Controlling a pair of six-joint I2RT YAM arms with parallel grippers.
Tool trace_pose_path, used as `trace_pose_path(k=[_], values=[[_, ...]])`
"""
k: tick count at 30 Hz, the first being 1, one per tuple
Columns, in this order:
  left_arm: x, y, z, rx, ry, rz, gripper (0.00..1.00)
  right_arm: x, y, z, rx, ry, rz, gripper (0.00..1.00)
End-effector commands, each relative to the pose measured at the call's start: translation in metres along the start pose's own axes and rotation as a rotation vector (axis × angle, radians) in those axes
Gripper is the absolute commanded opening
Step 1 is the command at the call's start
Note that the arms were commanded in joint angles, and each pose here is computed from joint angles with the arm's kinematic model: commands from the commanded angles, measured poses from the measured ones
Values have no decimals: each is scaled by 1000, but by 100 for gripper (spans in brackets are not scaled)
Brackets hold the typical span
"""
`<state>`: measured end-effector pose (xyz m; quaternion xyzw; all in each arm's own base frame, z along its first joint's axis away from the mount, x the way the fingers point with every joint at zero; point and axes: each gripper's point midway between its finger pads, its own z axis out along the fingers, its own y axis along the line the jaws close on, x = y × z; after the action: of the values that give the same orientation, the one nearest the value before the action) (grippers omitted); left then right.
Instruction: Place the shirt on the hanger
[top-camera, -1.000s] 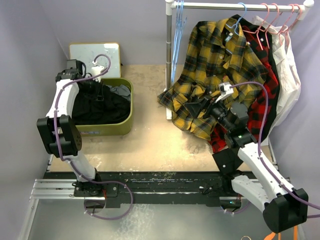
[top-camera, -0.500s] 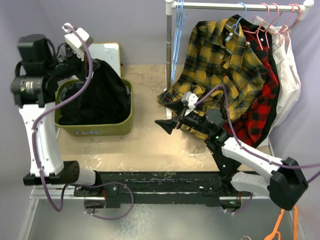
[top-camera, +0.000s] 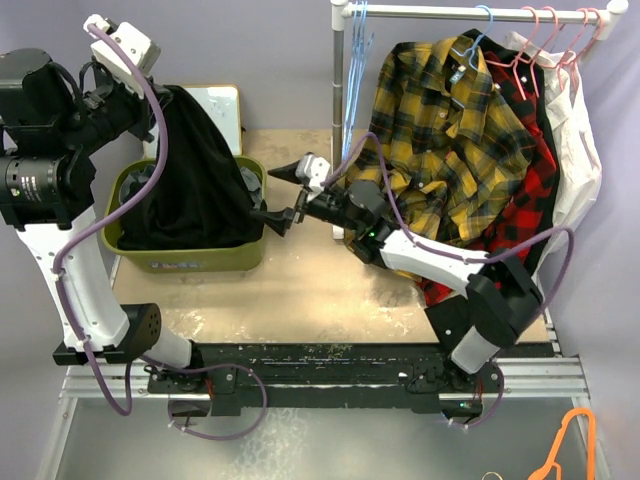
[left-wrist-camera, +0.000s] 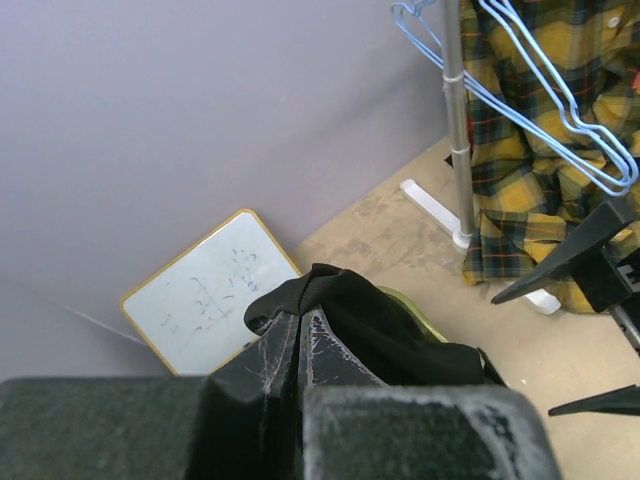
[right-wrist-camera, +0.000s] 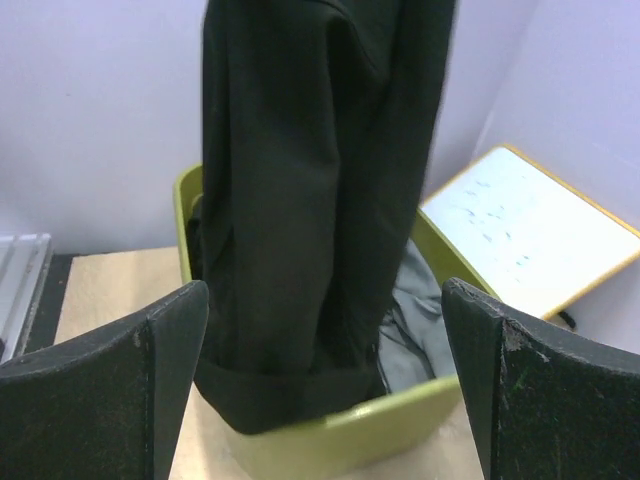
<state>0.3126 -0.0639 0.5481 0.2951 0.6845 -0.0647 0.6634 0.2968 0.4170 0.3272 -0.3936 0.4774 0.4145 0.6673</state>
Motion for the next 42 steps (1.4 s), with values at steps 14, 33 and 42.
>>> trace_pose_path(k=[14,33,42], values=[[-21,30,-22,-191,-33,100,0,6,13,0,-11,49,-659,100],[-4,25,-8,-143,0,47,0,52,23,42,97,154,-1240,75],[-16,41,-11,-227,-30,57,0,-59,18,75,235,-36,-1166,0]])
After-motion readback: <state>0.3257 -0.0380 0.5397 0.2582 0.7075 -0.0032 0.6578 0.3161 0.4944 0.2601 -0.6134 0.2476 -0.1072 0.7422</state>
